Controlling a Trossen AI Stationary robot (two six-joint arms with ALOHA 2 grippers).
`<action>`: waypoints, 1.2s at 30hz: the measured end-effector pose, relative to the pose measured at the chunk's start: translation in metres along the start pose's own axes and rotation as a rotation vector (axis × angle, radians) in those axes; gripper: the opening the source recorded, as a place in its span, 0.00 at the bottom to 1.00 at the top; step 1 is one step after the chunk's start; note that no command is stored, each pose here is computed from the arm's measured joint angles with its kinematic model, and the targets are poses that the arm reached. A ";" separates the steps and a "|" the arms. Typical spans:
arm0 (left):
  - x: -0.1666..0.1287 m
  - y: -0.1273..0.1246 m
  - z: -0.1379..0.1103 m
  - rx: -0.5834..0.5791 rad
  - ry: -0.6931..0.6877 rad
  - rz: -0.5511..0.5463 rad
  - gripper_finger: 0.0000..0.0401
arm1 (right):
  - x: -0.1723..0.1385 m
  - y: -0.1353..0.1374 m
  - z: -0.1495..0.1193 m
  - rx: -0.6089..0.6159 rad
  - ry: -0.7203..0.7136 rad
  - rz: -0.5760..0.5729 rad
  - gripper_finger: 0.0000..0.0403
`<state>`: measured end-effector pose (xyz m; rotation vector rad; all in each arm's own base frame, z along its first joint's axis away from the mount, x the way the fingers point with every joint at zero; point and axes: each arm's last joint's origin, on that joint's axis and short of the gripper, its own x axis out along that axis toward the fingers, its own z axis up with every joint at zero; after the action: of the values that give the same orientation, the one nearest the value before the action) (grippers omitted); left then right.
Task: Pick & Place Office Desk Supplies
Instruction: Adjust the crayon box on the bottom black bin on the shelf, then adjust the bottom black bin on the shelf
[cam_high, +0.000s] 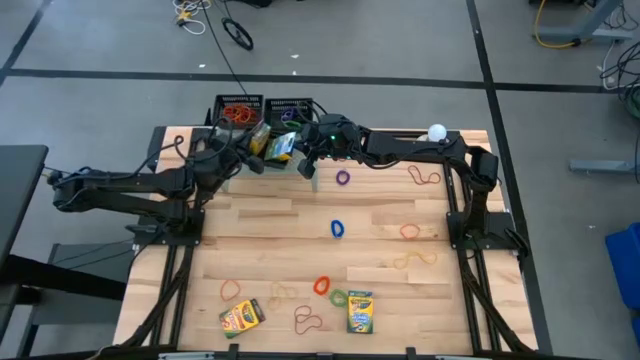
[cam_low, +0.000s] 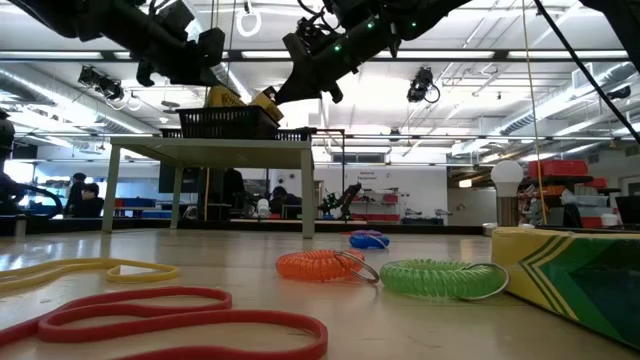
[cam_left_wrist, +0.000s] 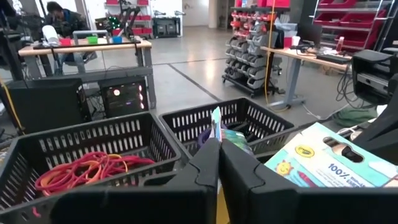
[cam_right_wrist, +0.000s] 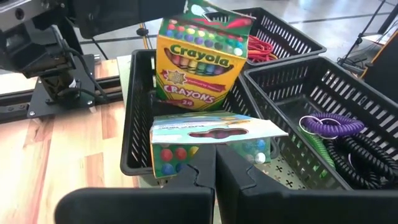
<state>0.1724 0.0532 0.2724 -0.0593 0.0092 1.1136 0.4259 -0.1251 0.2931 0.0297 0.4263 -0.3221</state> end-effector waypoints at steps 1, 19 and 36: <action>0.000 0.000 0.000 -0.003 0.000 0.000 0.06 | 0.000 0.000 0.000 -0.002 0.000 0.000 0.01; -0.018 0.006 0.012 0.062 -0.046 -0.024 0.48 | -0.001 0.000 -0.001 0.004 0.020 0.001 0.01; -0.044 0.045 0.003 0.157 0.071 -0.044 0.23 | -0.021 -0.001 -0.003 -0.207 0.152 -0.008 0.03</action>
<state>0.1128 0.0338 0.2754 0.0415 0.1583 1.0634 0.4060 -0.1195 0.2989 -0.1507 0.6091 -0.2833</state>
